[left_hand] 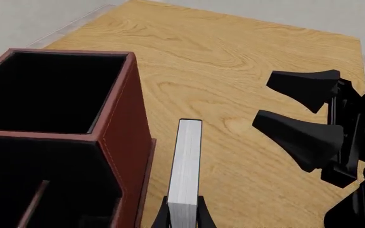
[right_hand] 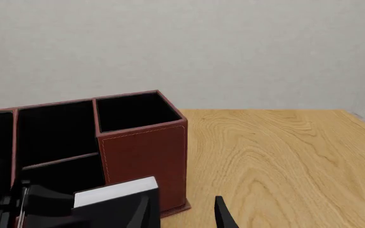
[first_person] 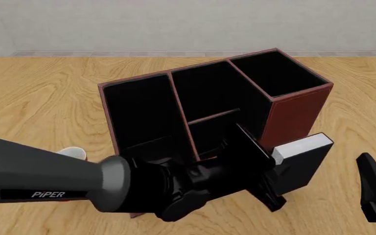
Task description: Pick up the book and place it in the back compartment of the caddy.
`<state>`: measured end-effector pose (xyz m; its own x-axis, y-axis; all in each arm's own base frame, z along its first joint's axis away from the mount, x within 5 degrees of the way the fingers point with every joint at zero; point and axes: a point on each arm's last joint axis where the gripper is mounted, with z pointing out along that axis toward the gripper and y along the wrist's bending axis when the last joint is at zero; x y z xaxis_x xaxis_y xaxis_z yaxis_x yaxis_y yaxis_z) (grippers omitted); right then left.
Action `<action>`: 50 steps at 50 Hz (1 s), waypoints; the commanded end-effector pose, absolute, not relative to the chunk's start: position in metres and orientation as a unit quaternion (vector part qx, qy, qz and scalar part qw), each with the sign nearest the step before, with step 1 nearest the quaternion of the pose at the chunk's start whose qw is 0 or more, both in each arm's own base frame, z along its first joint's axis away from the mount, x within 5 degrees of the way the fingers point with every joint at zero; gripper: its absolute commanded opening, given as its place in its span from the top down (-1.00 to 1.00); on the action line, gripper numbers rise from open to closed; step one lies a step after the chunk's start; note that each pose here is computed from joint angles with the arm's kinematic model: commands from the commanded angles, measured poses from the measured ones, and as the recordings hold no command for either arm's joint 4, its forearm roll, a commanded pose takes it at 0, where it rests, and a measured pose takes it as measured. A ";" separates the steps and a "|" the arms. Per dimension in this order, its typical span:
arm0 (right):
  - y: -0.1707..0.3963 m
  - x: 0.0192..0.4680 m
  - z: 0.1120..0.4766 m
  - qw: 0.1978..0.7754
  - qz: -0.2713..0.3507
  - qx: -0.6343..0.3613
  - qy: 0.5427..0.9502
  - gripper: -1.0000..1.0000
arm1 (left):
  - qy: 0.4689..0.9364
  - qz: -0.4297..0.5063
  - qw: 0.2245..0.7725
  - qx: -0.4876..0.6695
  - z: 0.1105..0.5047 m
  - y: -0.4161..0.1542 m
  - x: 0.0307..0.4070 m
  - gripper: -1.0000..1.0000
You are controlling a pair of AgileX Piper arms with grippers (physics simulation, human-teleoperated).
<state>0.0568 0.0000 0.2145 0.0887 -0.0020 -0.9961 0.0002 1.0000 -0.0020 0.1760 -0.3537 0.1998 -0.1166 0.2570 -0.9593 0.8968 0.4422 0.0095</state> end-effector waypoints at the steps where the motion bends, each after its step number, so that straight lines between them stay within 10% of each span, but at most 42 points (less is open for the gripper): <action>1: 0.000 0.057 0.215 0.738 -0.001 -0.001 0.675 -1.00 | 0.667 -0.312 0.522 0.431 0.209 -0.350 0.173 1.00; 50: 0.000 0.057 0.215 0.738 -0.001 -0.001 0.675 -1.00 | 0.646 -0.310 0.546 0.435 0.262 -0.308 0.153 1.00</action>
